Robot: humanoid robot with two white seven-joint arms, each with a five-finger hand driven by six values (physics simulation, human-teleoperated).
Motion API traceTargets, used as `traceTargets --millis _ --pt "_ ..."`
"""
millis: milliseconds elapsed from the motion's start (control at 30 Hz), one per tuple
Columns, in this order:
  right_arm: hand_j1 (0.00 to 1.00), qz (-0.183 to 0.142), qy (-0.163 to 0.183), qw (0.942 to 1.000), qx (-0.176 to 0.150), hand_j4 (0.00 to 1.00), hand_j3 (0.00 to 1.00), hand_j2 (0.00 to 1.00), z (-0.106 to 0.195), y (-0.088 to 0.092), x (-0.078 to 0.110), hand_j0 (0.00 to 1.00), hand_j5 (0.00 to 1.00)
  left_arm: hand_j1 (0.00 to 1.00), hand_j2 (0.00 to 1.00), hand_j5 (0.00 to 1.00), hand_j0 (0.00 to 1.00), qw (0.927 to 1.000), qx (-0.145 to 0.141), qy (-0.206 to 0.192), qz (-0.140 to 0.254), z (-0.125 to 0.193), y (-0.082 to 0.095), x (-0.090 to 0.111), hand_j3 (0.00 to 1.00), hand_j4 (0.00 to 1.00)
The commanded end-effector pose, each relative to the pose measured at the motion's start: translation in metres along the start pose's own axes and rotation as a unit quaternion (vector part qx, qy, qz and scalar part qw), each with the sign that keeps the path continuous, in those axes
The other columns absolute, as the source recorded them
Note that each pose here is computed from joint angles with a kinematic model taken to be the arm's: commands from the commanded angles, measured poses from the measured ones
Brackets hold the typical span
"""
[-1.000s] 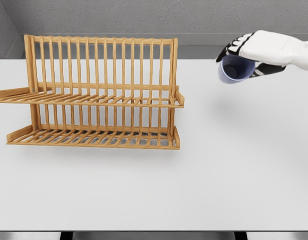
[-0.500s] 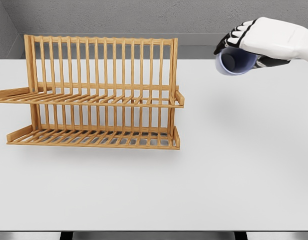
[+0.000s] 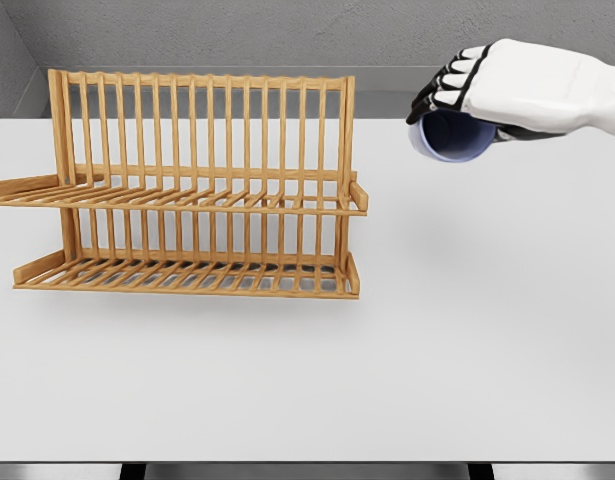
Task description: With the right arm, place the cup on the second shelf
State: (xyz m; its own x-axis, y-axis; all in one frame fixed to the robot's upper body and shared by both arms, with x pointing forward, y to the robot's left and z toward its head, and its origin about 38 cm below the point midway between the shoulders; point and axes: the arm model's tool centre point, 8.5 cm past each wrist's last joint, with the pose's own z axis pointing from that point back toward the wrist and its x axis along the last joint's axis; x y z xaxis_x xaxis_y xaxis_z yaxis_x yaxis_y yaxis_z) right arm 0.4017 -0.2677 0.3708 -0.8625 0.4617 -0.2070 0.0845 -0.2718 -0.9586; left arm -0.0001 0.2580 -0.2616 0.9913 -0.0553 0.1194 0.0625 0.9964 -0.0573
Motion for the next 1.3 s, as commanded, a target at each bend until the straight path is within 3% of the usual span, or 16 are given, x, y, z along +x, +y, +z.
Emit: traceTargets --millis 0,300,1267 --pt "0.65 -0.003 -0.009 0.9999 -0.010 0.65 0.65 0.65 -0.005 -0.001 0.003 0.65 0.65 1.00 1.00 1.00 1.00 1.0000 0.000 -0.001 0.000 0.000 0.000 0.001 1.00 1.00" --pt "0.65 -0.006 -0.046 0.9980 -0.043 0.65 0.65 0.65 -0.030 -0.006 0.016 0.65 0.65 1.00 1.00 1.00 1.00 1.0000 0.000 -0.001 0.000 0.000 0.000 0.001 1.00 1.00" --pt "0.65 -0.025 -0.090 0.9924 -0.080 0.65 0.65 0.65 -0.072 -0.011 0.038 0.65 0.65 1.00 1.00 1.00 1.00 1.0000 0.000 -0.001 0.000 0.000 0.000 0.001 1.00 1.00"
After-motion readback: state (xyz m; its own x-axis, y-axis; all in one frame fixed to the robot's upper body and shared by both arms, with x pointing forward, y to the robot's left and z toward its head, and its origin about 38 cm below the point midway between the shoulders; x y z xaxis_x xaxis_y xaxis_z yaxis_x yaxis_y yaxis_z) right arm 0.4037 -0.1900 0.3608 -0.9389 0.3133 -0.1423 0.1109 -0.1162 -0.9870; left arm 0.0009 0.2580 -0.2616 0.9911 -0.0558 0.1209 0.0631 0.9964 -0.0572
